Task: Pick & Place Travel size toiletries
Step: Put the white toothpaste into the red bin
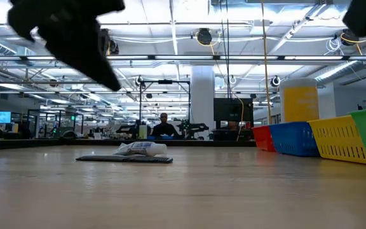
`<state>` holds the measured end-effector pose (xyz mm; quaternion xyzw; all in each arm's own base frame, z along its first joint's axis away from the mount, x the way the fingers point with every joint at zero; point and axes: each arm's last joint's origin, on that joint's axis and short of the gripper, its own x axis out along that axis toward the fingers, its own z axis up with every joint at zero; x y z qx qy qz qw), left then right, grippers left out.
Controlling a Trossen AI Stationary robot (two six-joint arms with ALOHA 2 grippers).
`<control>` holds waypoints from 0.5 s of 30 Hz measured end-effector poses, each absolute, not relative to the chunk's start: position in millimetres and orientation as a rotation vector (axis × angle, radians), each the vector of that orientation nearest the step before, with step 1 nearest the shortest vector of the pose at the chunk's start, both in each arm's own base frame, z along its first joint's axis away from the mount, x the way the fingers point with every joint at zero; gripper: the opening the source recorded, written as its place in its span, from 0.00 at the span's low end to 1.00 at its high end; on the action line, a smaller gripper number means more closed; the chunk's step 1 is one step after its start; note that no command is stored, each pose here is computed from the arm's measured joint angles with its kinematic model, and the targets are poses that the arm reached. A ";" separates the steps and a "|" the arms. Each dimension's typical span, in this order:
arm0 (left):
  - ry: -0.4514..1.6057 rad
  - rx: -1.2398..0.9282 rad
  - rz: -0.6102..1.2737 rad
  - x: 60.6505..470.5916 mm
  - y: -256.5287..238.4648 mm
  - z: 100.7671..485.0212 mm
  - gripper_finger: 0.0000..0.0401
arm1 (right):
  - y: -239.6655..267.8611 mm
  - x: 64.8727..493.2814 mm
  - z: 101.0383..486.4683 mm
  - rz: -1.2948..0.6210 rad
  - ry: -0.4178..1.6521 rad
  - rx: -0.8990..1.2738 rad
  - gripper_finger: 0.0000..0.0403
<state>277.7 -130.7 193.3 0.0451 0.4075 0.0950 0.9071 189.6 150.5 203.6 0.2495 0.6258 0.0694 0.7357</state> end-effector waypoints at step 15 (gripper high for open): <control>0.805 0.134 0.138 281.5 -59.6 143.9 0.43 | 129.0 243.5 238.5 0.230 0.650 0.184 0.44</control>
